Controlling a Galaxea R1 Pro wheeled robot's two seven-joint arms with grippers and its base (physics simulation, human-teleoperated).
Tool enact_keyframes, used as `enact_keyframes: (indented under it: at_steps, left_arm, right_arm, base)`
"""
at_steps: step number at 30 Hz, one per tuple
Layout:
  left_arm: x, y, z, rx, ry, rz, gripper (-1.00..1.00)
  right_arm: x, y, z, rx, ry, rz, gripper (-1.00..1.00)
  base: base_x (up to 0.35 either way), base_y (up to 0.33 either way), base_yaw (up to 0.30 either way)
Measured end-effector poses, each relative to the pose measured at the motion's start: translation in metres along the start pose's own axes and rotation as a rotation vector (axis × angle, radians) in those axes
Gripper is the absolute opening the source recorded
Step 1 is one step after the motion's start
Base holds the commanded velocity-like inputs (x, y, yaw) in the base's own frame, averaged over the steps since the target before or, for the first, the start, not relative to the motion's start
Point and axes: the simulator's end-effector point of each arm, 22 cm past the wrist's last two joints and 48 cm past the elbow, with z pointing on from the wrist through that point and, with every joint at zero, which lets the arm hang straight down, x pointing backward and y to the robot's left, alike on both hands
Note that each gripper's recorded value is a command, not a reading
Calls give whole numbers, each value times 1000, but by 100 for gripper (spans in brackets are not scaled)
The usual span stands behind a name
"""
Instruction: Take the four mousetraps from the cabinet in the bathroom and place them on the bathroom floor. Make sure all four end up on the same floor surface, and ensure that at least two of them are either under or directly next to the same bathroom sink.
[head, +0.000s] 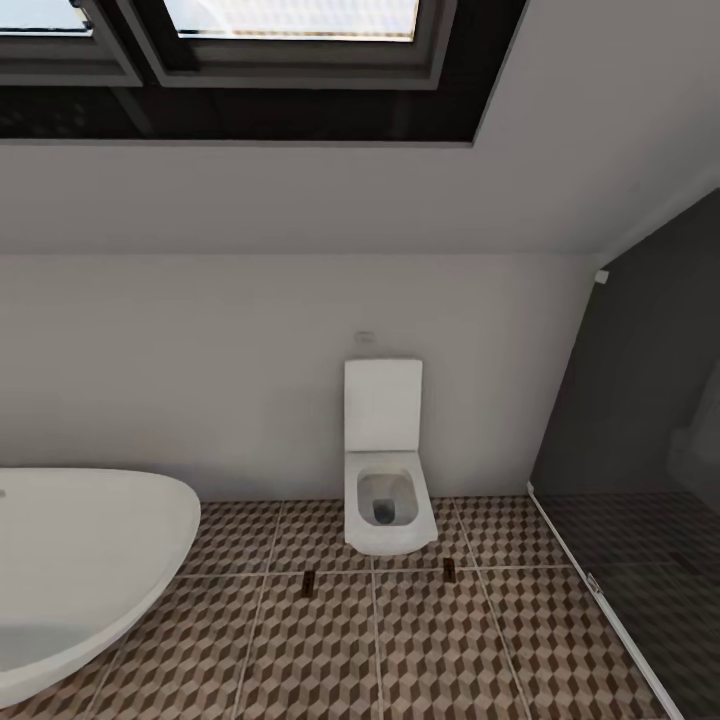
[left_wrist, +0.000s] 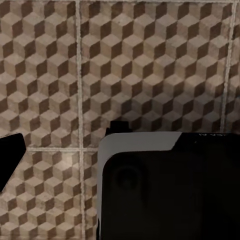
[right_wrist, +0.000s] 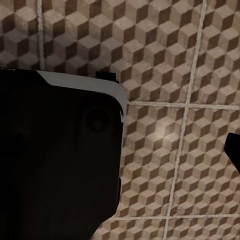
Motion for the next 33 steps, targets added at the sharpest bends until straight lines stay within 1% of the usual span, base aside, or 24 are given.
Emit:
enact_keyframes:
  at_steps: [4, 11, 15, 33]
  left_arm:
    - [12, -5, -1, 7, 15, 0, 100]
    - [45, -29, -4, 38, 56, -3, 100]
    - [57, -38, -6, 49, 70, -3, 100]
    - [67, -48, -7, 61, 82, -2, 100]
  right_arm:
    - [5, 1, 0, -1, 4, 0, 100]
    - [9, 0, -1, 0, 9, 1, 100]
    - [10, 0, -1, 1, 11, 2, 100]
    - [11, 0, -1, 2, 13, 6, 100]
  base:
    - [0, 0, 0]
    - [0, 0, 0]
    - [0, 0, 0]
    - [0, 0, 0]
